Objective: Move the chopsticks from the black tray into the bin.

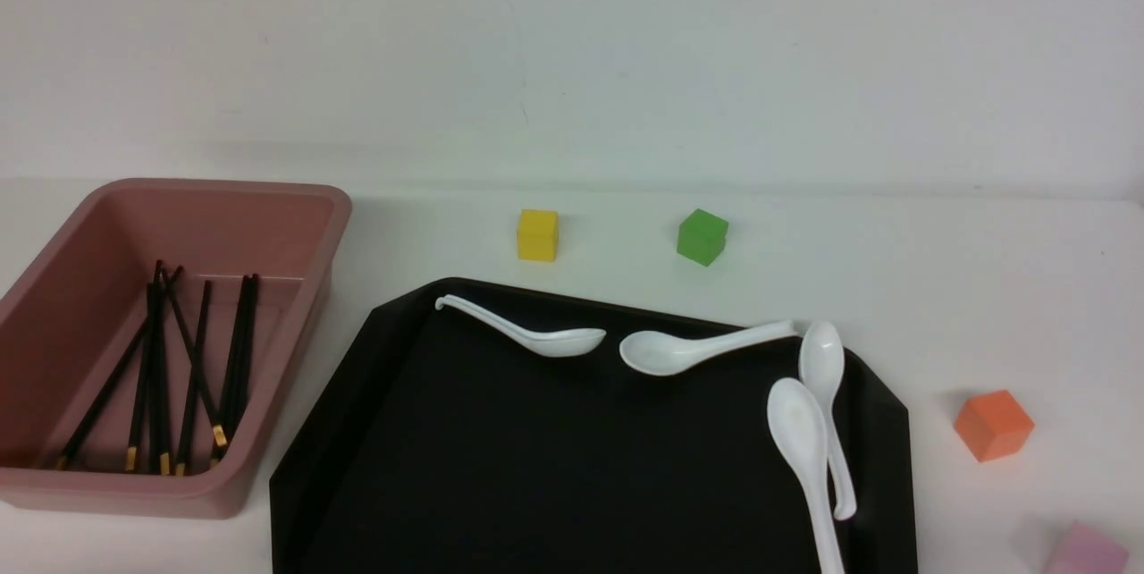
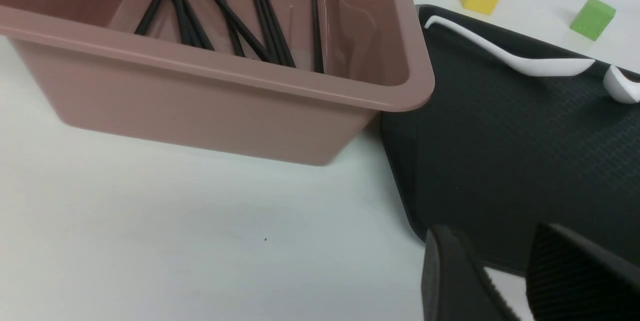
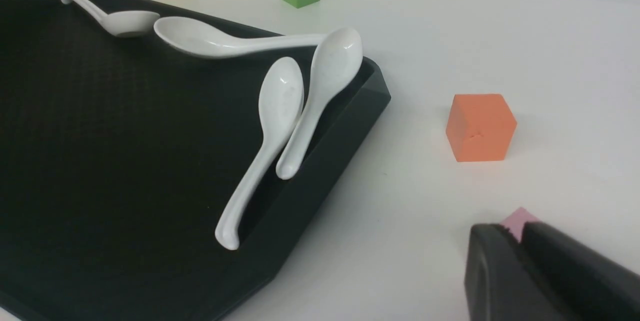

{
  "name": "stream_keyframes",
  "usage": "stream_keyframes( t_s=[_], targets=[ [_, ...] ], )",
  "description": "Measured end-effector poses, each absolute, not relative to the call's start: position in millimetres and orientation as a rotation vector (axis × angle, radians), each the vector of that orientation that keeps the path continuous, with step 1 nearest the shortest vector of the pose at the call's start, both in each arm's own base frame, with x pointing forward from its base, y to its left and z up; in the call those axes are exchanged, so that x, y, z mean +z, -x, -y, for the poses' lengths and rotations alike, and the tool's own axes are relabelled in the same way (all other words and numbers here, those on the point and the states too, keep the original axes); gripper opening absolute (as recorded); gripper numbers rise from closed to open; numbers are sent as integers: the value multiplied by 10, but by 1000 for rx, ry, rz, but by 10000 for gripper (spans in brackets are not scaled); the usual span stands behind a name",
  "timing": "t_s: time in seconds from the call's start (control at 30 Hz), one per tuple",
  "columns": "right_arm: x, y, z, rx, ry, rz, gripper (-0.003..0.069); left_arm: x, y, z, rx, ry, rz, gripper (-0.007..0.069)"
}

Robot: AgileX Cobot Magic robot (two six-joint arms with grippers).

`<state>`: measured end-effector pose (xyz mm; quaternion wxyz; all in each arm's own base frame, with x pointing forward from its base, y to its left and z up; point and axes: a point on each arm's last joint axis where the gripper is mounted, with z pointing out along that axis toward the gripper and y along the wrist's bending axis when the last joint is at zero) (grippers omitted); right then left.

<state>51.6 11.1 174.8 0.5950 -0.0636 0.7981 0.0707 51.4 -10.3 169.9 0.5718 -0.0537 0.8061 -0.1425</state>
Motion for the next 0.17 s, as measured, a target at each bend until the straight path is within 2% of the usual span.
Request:
stream_keyframes(
  t_s=[0.17],
  targets=[
    [1748,-516,-111,164,148,-1854,99,1699,-514,103,-334,126,-1891,238]
  ],
)
